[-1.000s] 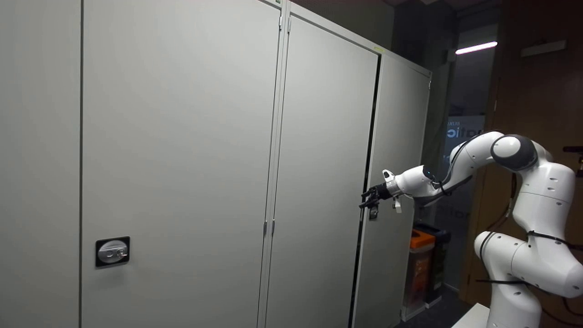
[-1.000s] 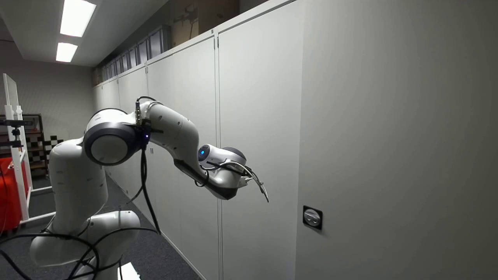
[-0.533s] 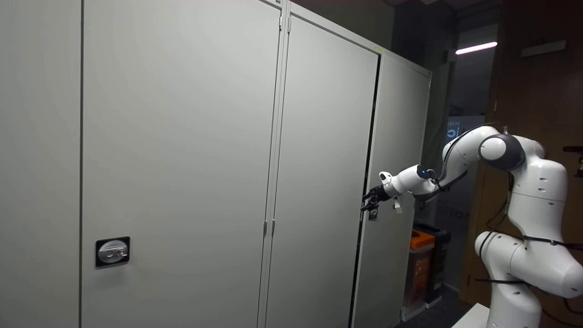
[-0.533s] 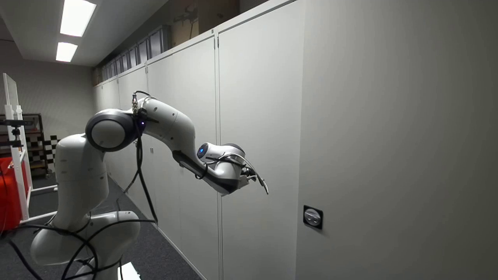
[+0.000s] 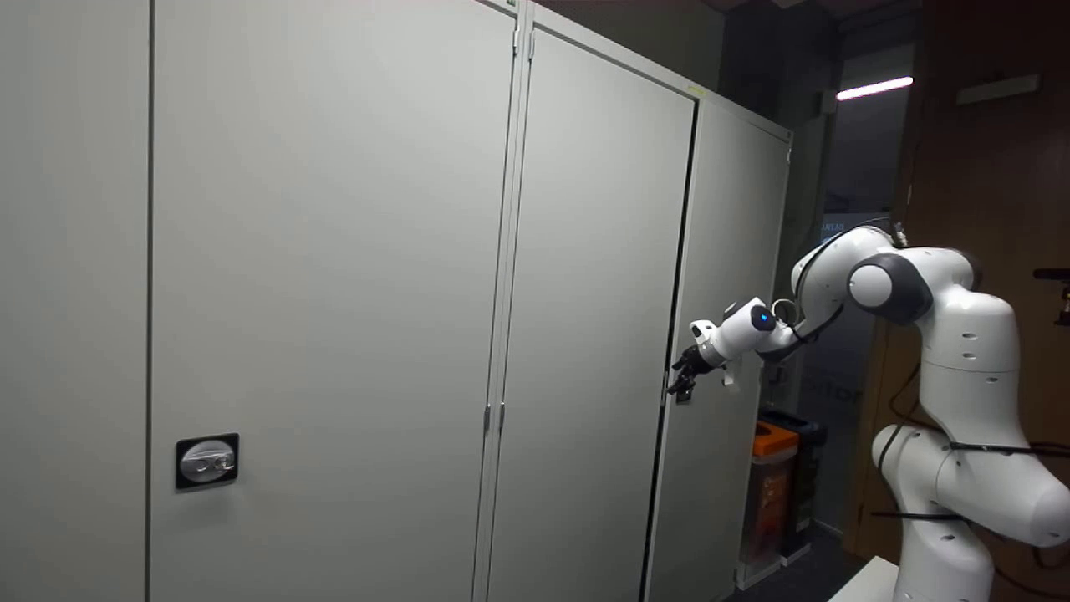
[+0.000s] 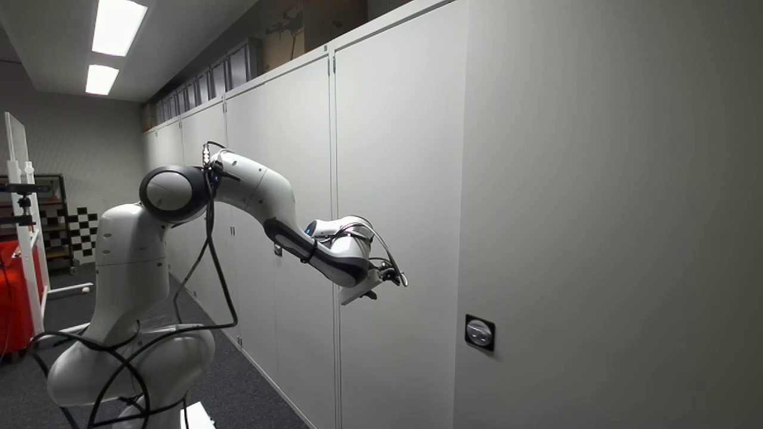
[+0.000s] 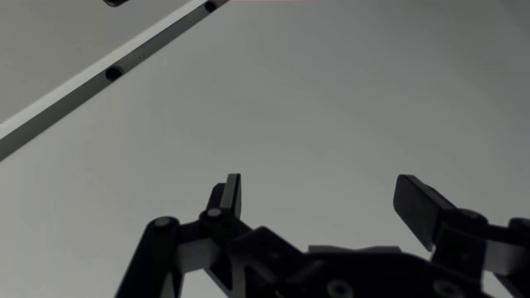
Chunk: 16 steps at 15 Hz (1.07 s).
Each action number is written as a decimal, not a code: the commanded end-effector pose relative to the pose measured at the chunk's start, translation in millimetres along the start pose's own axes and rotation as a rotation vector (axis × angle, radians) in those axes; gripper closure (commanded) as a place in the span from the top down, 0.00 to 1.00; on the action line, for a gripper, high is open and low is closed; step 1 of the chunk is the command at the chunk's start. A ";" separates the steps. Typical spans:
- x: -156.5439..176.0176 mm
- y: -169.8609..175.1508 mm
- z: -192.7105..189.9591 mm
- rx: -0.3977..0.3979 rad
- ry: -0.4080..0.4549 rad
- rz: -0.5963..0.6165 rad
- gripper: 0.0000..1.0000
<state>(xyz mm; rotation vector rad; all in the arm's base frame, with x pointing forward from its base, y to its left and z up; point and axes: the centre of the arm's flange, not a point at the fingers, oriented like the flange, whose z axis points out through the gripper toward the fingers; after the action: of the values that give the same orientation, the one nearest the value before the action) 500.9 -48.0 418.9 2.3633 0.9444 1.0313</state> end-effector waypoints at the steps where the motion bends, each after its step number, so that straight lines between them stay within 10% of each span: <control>1: 26.5 29.7 -29.9 -0.010 -0.072 -0.033 1.00; 16: -11.7 -4.7 3.0 -0.005 -0.115 0.033 0.97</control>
<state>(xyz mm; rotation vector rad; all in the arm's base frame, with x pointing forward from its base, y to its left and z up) 490.9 -51.3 403.7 2.3698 0.9509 0.9387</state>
